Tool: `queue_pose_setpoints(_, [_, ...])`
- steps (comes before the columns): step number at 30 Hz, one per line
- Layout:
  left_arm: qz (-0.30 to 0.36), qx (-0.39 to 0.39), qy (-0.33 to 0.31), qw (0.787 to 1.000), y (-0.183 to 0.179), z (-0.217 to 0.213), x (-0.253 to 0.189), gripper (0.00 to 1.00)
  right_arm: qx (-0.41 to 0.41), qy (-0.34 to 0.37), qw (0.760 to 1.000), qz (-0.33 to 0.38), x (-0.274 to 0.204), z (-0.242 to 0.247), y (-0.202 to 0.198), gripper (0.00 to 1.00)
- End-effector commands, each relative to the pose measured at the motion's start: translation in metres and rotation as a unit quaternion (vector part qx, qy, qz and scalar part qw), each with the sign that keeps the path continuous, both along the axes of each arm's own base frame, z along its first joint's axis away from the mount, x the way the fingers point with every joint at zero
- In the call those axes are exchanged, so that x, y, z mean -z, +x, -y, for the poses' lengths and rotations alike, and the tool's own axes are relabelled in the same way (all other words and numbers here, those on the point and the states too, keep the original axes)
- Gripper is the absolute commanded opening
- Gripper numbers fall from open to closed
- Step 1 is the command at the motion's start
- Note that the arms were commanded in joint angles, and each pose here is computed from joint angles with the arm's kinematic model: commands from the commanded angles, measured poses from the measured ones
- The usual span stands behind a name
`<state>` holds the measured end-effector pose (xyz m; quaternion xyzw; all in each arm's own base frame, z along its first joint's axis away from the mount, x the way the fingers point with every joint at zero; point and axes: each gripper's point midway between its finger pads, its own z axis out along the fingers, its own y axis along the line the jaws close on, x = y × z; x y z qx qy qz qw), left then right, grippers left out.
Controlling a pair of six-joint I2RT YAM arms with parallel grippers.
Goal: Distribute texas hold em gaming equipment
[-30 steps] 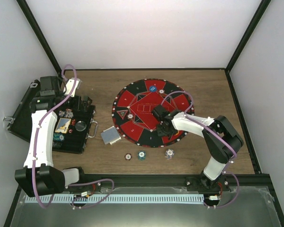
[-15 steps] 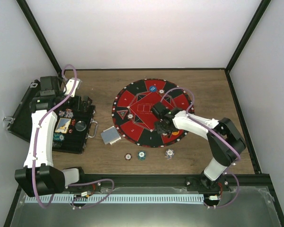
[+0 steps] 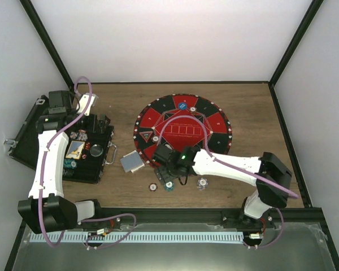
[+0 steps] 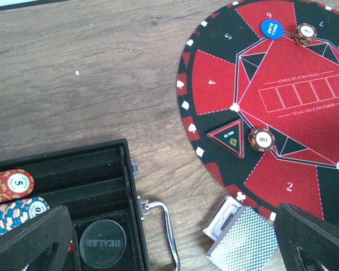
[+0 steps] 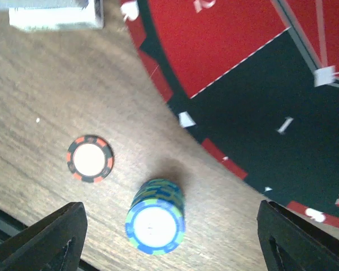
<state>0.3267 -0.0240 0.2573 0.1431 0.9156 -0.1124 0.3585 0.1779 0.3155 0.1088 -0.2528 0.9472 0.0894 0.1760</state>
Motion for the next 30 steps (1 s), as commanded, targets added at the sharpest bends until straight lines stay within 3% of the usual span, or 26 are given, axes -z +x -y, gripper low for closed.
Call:
queue_pose_setpoints(1, [0.018, -0.001, -0.005, 1.0, 0.006, -0.001, -0.012, 1.0, -0.014, -0.021, 0.999, -0.03, 0.019, -0.009, -0.021, 0.84])
queue_pose_setpoints(22, [0.017, -0.003, 0.0, 1.0, 0.005, -0.002, -0.012, 1.0, -0.028, -0.048, 0.996, -0.063, 0.062, -0.005, -0.041, 0.6])
queue_pose_setpoints(30, [0.018, -0.003, 0.002, 1.0, 0.004, -0.003, -0.011, 1.0, -0.027, -0.044, 0.997, -0.059, 0.058, -0.007, -0.039, 0.42])
